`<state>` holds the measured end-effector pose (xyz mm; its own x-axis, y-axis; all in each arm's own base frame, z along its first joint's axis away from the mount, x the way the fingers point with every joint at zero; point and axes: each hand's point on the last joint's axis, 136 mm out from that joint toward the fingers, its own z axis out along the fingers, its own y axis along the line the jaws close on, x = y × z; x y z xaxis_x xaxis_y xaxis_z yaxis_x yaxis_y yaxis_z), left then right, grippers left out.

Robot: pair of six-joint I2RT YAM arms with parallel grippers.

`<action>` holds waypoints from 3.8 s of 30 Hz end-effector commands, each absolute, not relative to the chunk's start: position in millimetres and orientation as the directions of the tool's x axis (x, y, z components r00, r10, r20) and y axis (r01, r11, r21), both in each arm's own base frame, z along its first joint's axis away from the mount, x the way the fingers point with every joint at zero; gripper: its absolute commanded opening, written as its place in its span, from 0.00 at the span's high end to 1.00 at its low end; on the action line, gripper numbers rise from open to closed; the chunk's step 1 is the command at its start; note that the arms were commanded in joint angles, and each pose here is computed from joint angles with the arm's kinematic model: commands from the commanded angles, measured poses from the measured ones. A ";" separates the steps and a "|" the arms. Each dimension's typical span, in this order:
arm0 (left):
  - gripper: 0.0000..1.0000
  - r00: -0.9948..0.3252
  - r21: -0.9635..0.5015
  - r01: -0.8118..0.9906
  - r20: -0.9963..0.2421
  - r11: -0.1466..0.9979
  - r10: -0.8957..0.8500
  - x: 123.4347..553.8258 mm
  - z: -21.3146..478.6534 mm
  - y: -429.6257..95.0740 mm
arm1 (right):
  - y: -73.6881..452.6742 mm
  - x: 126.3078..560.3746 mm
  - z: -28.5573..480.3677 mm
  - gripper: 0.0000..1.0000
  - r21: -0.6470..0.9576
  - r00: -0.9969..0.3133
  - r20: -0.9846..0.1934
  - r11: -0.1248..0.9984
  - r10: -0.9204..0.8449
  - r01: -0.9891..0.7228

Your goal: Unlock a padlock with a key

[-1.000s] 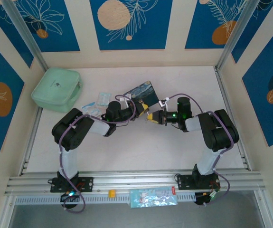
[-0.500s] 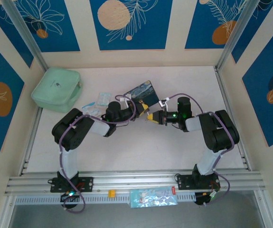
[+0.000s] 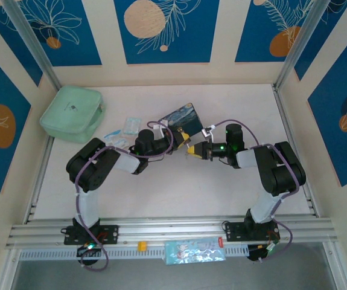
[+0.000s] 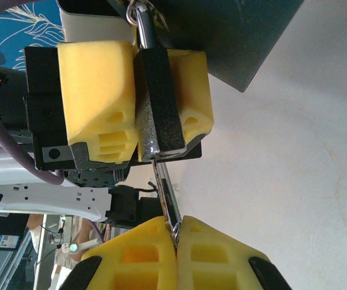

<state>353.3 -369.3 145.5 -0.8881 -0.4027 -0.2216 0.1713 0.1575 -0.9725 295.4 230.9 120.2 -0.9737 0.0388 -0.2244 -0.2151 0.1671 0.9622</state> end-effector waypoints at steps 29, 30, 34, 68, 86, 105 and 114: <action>1.00 -0.918 -0.954 0.298 -0.279 -0.024 -0.281 314.7 189.1 -390.5 | 194.8 347.6 125.5 1.00 0.927 -0.910 -0.252 0.351 0.328 -0.129; 1.00 -0.918 -0.954 0.298 -0.277 -0.030 -0.284 315.6 191.1 -390.9 | 193.3 348.7 123.6 1.00 0.925 -0.907 -0.252 0.359 0.337 -0.124; 1.00 -0.916 -0.954 0.299 -0.277 -0.034 -0.291 317.3 195.6 -390.8 | 190.4 349.6 116.7 1.00 0.922 -0.899 -0.248 0.373 0.362 -0.104; 1.00 -0.926 -0.950 0.285 -0.238 -0.127 -0.292 317.5 220.1 -404.7 | 168.0 380.2 73.6 1.00 0.864 -0.806 -0.251 0.500 0.536 0.063; 1.00 -0.928 -0.973 0.208 -0.165 -0.098 -0.333 349.0 210.8 -391.4 | 188.5 371.7 102.3 1.00 0.920 -0.887 -0.360 0.270 0.289 -0.285; 1.00 -0.906 -0.981 0.109 -0.031 -0.160 -0.423 377.0 209.9 -361.6 | 186.4 358.4 99.6 1.00 0.924 -0.905 -0.361 0.220 0.226 -0.314; 1.00 -0.886 -0.975 0.086 0.018 -0.204 -0.463 396.2 224.2 -352.9 | 178.7 339.1 95.3 1.00 0.929 -0.916 -0.342 0.221 0.207 -0.297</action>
